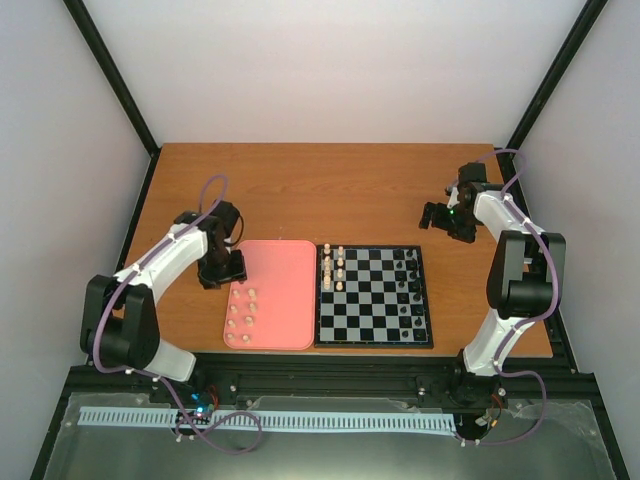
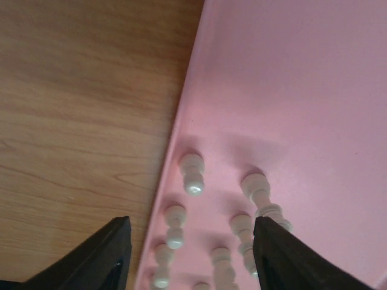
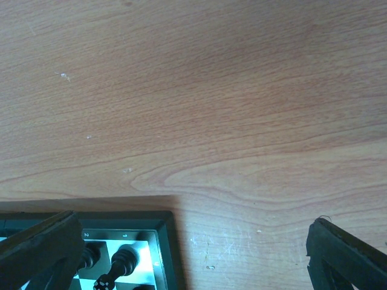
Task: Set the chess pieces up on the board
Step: Pick up the chess piece from the storage box, then place the chess piece on the chessboard.
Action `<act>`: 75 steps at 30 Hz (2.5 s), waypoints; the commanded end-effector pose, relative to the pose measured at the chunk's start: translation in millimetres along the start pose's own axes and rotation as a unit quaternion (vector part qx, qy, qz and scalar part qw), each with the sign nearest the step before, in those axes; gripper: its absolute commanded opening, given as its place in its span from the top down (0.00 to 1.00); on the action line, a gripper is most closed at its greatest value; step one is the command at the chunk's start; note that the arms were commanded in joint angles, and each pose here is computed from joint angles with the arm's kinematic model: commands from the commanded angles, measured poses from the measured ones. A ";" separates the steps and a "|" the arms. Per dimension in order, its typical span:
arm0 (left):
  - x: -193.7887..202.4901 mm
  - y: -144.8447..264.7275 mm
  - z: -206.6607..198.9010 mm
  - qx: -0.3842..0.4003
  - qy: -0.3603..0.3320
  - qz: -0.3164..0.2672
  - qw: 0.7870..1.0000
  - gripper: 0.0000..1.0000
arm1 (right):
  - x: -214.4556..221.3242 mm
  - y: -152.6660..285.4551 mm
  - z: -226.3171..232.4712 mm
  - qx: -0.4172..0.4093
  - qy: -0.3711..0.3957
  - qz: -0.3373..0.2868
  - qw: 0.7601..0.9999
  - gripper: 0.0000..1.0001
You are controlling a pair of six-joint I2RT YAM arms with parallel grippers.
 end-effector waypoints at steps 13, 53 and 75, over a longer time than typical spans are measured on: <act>-6.5 -39.3 -10.3 0.030 0.020 0.020 0.999 0.59 | -1.3 2.0 3.0 0.003 0.011 -0.008 1.000 0.00; -39.9 64.2 -74.6 0.022 -0.124 -0.024 0.992 0.99 | -3.9 -1.0 2.5 0.008 0.010 -0.004 1.000 0.00; 36.1 16.2 -267.8 0.089 -0.416 0.057 0.903 0.99 | -2.4 8.0 4.0 0.004 0.012 -0.017 1.000 0.00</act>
Point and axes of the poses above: each gripper's point midway between its finger pads, its own y axis back along the fingers, its own z axis along the line the jaws close on, x = y × z, the point moved 4 cm from there along y, back along the fingers, and after that the axes turned 13 degrees about -y, right-handed, at the moved point
